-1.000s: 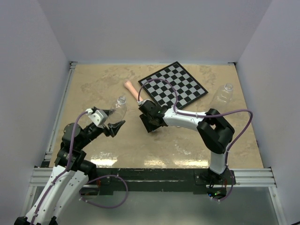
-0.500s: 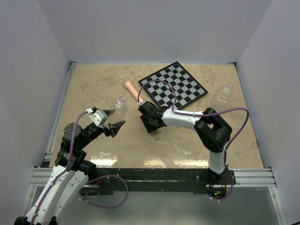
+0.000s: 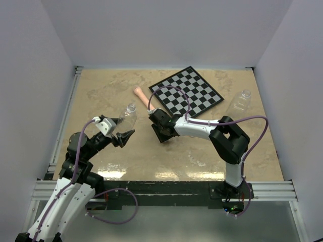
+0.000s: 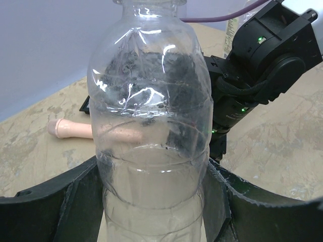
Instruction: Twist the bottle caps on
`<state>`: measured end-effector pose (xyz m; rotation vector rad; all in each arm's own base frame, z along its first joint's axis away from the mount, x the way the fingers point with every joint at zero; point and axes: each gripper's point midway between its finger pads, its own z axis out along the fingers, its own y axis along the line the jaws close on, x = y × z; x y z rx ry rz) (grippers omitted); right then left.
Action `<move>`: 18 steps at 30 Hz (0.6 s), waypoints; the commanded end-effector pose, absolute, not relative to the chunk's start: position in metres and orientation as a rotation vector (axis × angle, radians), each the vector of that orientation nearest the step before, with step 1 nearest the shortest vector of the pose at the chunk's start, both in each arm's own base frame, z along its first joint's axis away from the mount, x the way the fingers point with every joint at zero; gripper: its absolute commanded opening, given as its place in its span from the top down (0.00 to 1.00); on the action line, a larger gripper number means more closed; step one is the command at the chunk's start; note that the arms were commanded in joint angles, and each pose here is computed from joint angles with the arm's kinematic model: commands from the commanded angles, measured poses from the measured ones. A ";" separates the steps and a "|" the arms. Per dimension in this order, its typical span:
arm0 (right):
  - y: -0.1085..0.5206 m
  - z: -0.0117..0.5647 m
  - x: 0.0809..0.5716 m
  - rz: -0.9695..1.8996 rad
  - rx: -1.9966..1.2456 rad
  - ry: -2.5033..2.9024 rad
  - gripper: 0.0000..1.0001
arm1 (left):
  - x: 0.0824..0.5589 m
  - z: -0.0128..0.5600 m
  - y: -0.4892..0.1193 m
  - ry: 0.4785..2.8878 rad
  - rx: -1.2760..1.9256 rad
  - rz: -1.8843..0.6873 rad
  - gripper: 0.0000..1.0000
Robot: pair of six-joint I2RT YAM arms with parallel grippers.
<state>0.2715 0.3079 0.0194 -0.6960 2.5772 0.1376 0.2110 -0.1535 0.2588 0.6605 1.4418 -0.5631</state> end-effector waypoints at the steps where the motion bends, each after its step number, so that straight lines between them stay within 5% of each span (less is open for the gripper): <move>1: 0.315 0.042 0.276 0.173 -0.694 2.529 0.73 | 0.211 0.262 -0.156 1.416 0.678 -0.563 0.68; 9: 0.326 0.096 0.273 0.332 -0.757 2.398 0.89 | 0.211 0.258 -0.161 1.421 0.720 -0.573 0.68; 18: 0.320 0.247 0.250 0.611 -0.830 1.992 0.94 | 0.199 0.247 -0.186 1.394 0.892 -0.708 0.71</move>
